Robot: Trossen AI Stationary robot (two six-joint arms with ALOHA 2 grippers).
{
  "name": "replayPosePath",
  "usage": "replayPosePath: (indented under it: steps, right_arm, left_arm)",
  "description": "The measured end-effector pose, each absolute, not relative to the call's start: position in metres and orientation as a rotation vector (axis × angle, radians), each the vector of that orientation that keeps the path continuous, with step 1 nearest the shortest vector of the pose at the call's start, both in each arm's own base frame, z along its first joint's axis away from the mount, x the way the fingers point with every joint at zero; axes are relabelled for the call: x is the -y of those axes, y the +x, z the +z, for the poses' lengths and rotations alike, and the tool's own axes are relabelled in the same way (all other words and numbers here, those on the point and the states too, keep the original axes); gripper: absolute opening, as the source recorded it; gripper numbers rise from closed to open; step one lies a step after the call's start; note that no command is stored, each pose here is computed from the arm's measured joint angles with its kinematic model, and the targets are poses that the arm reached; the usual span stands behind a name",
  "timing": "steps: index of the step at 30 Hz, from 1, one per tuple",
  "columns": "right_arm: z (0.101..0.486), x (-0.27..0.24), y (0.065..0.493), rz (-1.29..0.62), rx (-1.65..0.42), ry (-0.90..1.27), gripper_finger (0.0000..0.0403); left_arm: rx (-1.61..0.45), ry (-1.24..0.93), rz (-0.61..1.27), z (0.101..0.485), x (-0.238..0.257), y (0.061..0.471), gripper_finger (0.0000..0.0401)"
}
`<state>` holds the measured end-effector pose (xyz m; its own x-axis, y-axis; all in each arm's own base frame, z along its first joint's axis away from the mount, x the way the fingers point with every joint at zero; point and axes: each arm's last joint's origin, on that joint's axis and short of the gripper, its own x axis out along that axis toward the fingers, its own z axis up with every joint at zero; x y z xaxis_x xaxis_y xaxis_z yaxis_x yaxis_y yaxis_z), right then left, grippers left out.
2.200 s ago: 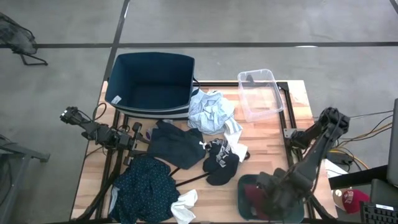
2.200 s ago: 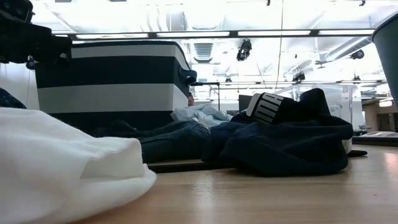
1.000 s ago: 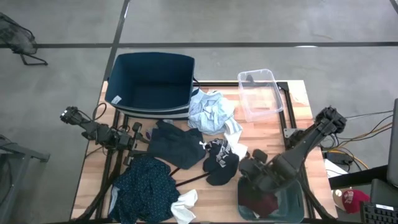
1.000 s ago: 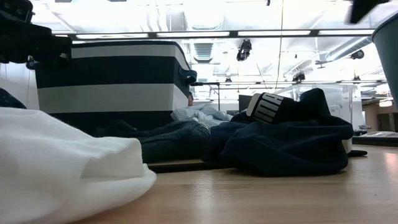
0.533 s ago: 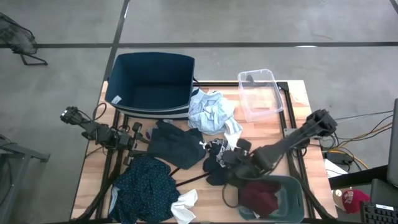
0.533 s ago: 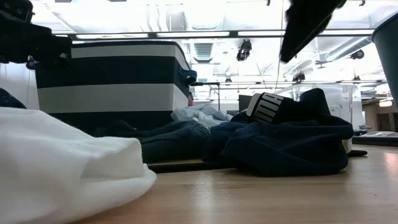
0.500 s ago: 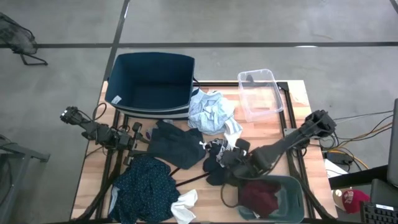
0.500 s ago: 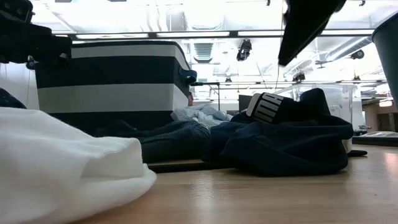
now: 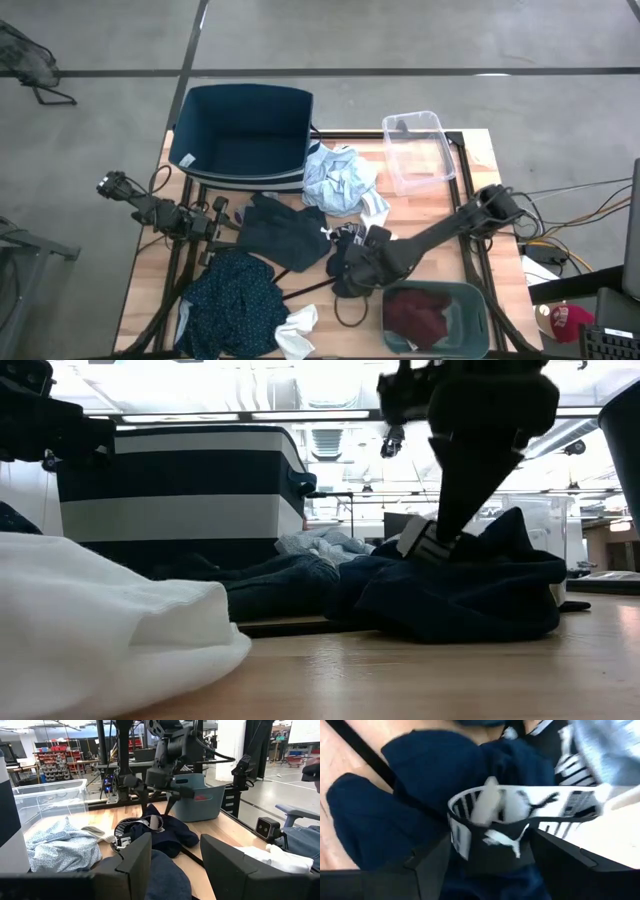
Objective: Pick & Place Cloths
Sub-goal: Put the blue boxer shorts into the green bin
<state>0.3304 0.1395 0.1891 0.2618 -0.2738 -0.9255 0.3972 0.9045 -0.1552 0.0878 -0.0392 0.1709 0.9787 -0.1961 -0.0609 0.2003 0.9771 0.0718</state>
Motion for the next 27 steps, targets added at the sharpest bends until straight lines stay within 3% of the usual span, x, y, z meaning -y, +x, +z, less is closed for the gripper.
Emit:
replayPosePath:
  steps: [9,15,20,27]
  right_arm:
    - [0.156,-0.141,0.341,-0.447,-1.303,0.103,0.0307]
    - [0.144,-0.137,0.345,-0.453,-1.340,0.091,0.0297]
    - [0.147,-0.137,0.345,-0.449,-1.337,0.098,0.0232]
    - [0.156,-0.138,0.347,-0.406,-1.319,0.064,0.0075]
  left_arm:
    - [-0.053,0.078,-0.200,0.171,0.039,0.088,0.0177]
    - [-0.054,0.078,-0.200,0.171,0.039,0.088,0.0177]
    - [-0.053,0.078,-0.200,0.171,0.039,0.088,0.0177]
    - [-0.054,0.078,-0.200,0.171,0.039,0.088,0.0177]
